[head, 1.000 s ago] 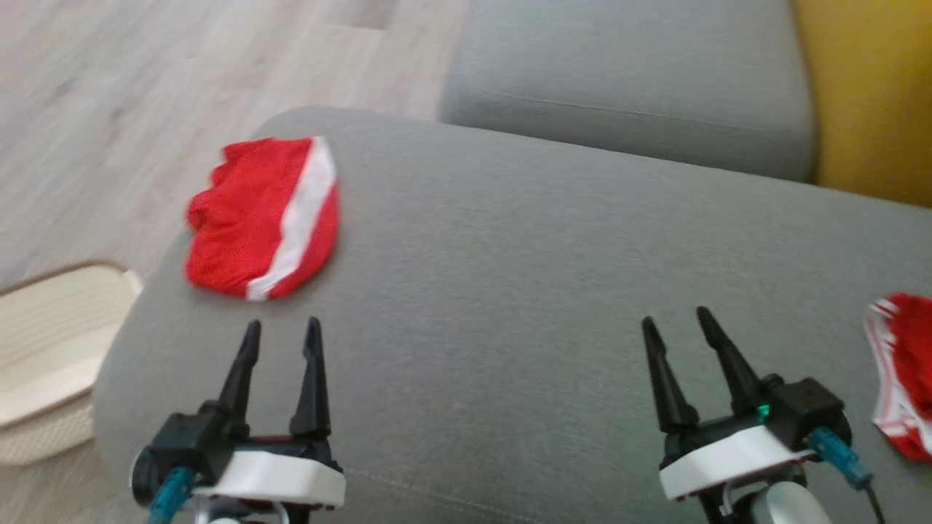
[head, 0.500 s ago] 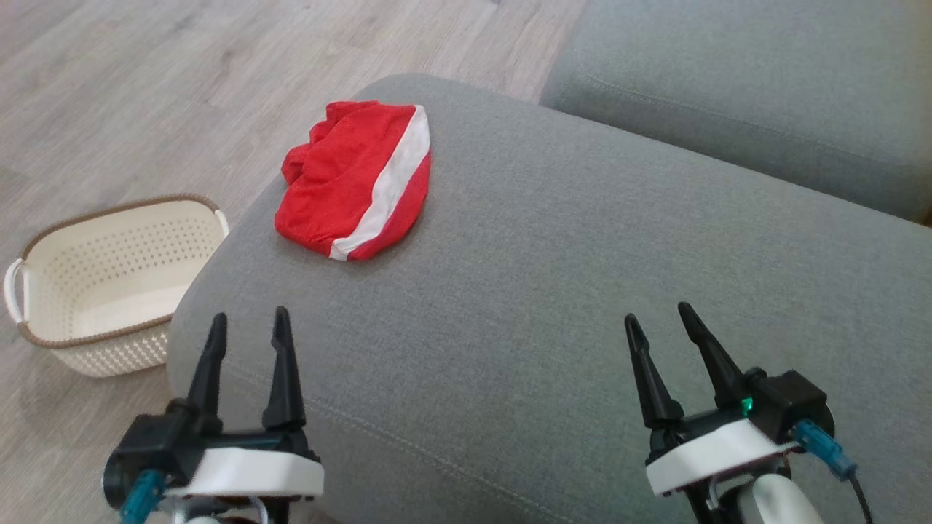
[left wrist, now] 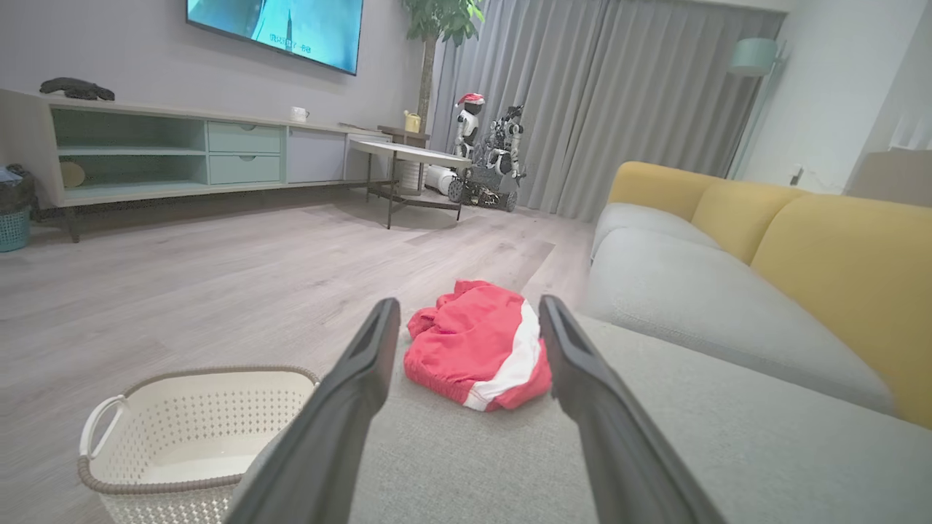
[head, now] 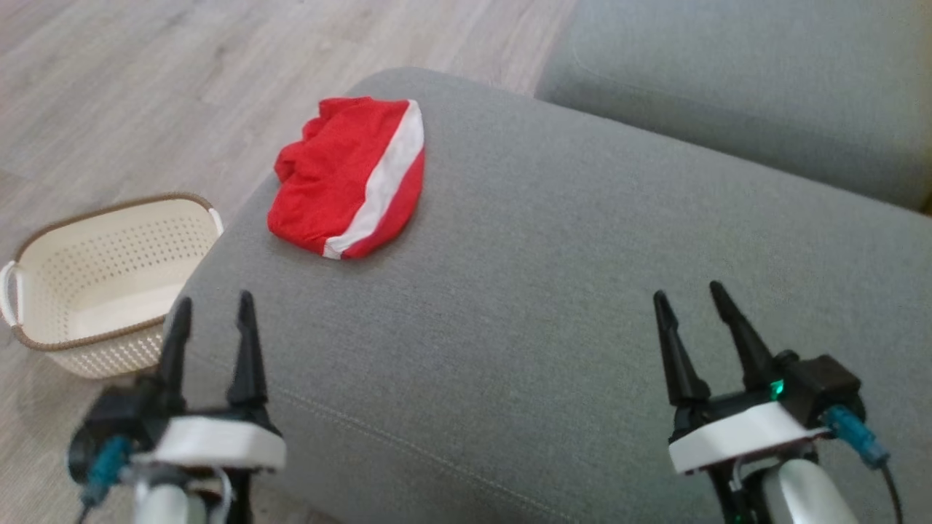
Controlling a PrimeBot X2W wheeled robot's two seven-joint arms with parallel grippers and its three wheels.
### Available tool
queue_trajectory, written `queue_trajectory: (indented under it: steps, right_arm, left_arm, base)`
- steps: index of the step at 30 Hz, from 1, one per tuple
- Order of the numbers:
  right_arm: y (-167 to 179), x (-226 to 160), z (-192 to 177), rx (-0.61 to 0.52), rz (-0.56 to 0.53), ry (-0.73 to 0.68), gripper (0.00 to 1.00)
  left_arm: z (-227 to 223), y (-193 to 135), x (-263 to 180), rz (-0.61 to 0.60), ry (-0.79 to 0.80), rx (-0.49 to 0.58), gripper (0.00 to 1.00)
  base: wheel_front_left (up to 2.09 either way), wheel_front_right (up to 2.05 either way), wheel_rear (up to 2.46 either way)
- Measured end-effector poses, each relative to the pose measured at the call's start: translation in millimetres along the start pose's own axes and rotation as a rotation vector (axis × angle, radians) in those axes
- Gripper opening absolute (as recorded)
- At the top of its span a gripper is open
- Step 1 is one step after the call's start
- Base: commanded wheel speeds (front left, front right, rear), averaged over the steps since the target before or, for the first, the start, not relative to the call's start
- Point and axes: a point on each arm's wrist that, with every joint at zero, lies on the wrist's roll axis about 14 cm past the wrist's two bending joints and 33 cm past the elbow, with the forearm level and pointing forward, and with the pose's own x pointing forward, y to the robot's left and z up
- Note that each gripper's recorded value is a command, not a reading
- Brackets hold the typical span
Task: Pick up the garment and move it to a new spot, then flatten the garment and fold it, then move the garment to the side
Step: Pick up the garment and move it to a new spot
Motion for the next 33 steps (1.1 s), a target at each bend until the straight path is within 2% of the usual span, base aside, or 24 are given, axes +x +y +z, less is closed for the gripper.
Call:
queue_trajectory:
  steps: [9,15,21,26,33]
  right_arm:
    - [-54,1,-1,-0.034,-0.107,0.032,1.0]
    - [-92,9,13,-0.07,-0.156,0.012,1.0]
    - [-124,7,17,-0.088,-0.217,0.001,1.0]
    - [-141,-4,4,-0.085,-0.261,0.045,1.0]
    - [-152,-14,-3,-0.086,-0.296,0.068,1.0]
  left_arm:
    - [-46,-10,80,-0.059,0.209,0.06,1.0]
    - [-96,-23,128,-0.1,0.423,0.102,1.0]
    - [-152,-34,150,-0.144,0.65,0.174,1.0]
    - [-180,-40,166,-0.163,0.734,0.226,1.0]
    - [-214,-37,157,-0.169,0.872,0.28,1.0]
  base:
    - [0.0,0.0,0.0]
    - [0.0,0.0,0.0]
    - [0.0,0.0,0.0]
    - [0.0,0.0,0.0]
    - [0.0,0.0,0.0]
